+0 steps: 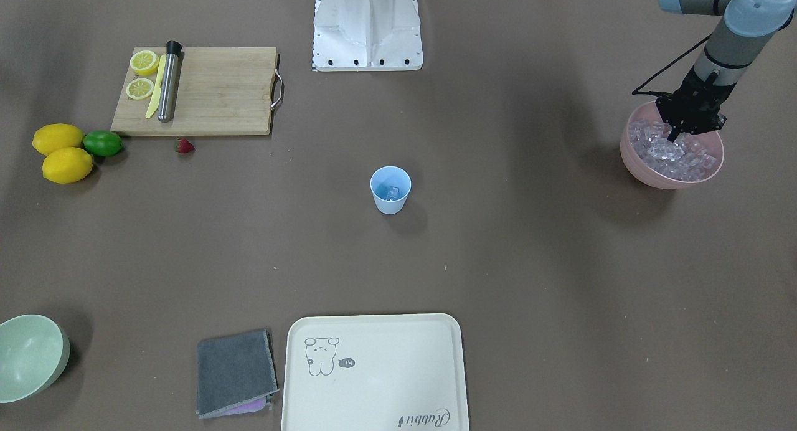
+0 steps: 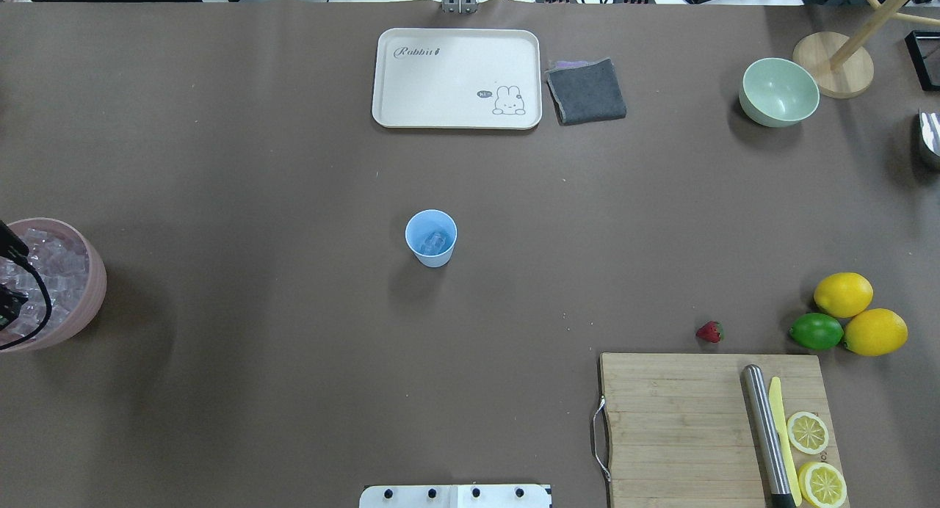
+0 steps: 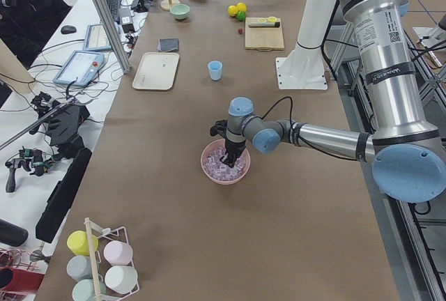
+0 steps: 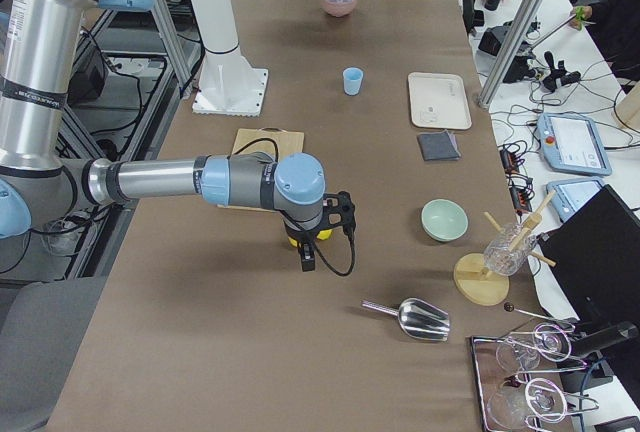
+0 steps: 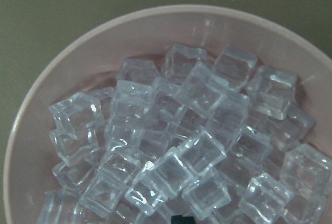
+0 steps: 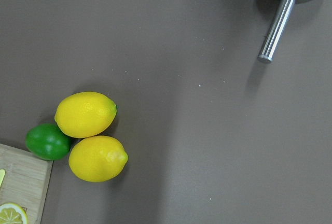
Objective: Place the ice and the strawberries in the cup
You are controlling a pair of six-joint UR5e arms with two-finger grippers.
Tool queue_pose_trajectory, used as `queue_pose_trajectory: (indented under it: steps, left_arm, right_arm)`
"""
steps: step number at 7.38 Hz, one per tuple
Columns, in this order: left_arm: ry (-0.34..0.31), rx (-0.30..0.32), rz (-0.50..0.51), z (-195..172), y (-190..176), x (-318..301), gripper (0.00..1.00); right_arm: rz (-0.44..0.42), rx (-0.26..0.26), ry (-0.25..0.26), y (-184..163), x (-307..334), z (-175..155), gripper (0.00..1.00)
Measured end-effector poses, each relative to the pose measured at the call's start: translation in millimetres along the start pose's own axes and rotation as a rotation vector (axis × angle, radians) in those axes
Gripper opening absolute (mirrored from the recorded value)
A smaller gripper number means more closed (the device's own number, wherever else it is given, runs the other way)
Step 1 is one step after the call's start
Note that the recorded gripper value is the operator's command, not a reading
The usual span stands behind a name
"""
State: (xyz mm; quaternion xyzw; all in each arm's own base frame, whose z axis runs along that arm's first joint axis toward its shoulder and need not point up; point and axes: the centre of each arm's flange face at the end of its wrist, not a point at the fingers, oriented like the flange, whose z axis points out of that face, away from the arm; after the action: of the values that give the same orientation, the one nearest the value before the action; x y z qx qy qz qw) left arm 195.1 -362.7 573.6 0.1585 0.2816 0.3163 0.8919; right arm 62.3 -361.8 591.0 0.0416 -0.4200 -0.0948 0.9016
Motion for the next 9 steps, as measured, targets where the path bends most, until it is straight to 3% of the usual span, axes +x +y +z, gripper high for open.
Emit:
queue_pose_trajectory:
  steps: [1, 2, 3, 4, 5, 7, 9]
  left_arm:
    - [0.003, 0.001, 0.001, -1, -1, 0, 0.00]
    - [0.005, -0.001, 0.001, -1, 0, 0, 0.33]
    - [0.006, -0.002, 0.004, -1, 1, -1, 0.55]
    - [0.005, 0.000, 0.005, -2, 2, -3, 0.55]
    - [0.004, 0.007, 0.002, -7, 2, -6, 0.64]
    - [0.047, 0.022, -0.018, -19, -1, -7, 0.64]
    - [0.063, 0.014, -0.102, -22, -8, -15, 0.64]
  right_arm:
    - [0.000, 0.000, 0.000, 0, 0, 0, 1.00]
    - [-0.001, 0.001, 0.000, 0, 0, 0, 1.00]
    - [-0.001, 0.001, 0.000, 0, -1, -1, 1.00]
    - [-0.001, 0.001, 0.000, 0, -1, -1, 1.00]
    - [-0.001, 0.001, 0.000, 0, -1, -1, 1.00]
    - [0.001, -0.001, 0.000, 2, -1, 0, 1.00]
    - [0.003, -0.003, 0.000, 6, -1, 0, 1.00]
